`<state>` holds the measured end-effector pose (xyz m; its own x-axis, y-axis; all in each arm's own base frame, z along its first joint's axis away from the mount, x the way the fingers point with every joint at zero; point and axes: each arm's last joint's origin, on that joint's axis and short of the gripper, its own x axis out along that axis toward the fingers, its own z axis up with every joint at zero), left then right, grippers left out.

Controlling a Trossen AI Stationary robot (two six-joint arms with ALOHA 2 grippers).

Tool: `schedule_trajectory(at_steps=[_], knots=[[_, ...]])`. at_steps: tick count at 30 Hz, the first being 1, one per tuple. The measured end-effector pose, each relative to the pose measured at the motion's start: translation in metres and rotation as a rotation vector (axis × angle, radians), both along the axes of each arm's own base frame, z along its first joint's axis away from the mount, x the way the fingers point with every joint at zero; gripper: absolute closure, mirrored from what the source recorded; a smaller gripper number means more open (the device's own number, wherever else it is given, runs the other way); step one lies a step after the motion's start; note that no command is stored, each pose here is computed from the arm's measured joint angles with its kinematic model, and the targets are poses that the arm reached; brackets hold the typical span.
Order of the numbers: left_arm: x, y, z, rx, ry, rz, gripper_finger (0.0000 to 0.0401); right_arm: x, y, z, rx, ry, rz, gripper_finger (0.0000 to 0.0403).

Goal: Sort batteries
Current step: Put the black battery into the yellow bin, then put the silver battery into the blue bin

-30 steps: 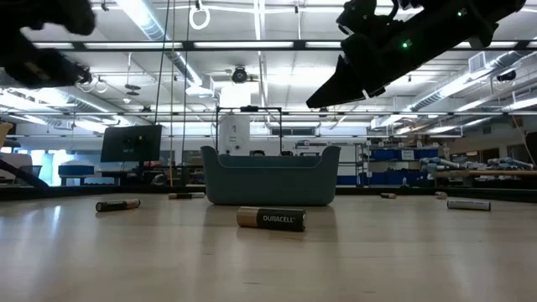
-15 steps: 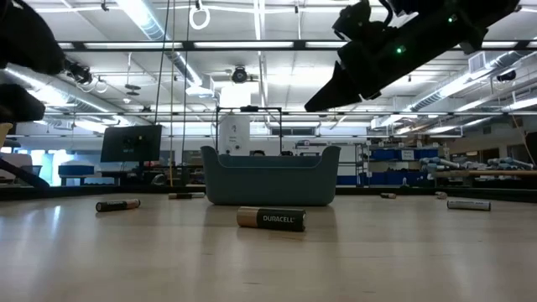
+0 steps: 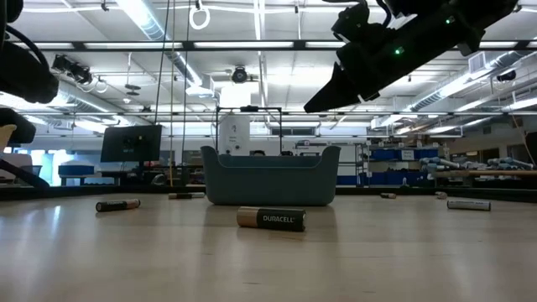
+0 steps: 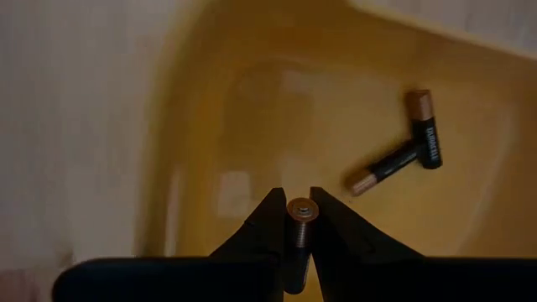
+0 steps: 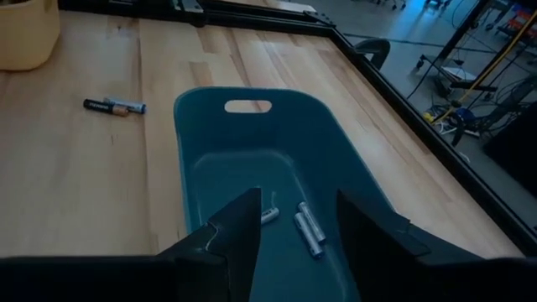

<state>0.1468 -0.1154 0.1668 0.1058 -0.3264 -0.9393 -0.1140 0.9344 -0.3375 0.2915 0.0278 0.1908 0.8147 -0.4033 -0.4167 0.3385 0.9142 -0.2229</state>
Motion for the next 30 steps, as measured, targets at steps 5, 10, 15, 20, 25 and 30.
schedule_trajectory(at_steps=[5,10,15,20,25,30], knots=[[0.002,-0.002,0.000,-0.028,-0.024,-0.002,0.0349,0.000,0.000,0.000,0.013,-0.006,-0.006,0.0235],[0.003,-0.003,0.001,-0.062,-0.015,0.009,0.0324,0.000,0.000,0.000,0.016,-0.007,-0.007,0.0237],[0.004,-0.005,0.003,-0.084,-0.001,0.027,0.0294,0.000,0.000,0.000,0.016,-0.008,-0.007,0.0236],[0.012,-0.007,0.017,-0.130,-0.016,0.020,0.0276,0.000,0.000,0.000,0.016,-0.008,-0.007,0.0234],[0.020,-0.004,0.041,-0.125,-0.005,0.017,0.0288,0.000,0.001,0.000,0.015,-0.008,-0.004,0.0234],[0.027,0.004,0.066,-0.118,-0.048,0.013,0.0332,0.000,0.005,0.000,0.005,-0.002,0.016,0.0235]])
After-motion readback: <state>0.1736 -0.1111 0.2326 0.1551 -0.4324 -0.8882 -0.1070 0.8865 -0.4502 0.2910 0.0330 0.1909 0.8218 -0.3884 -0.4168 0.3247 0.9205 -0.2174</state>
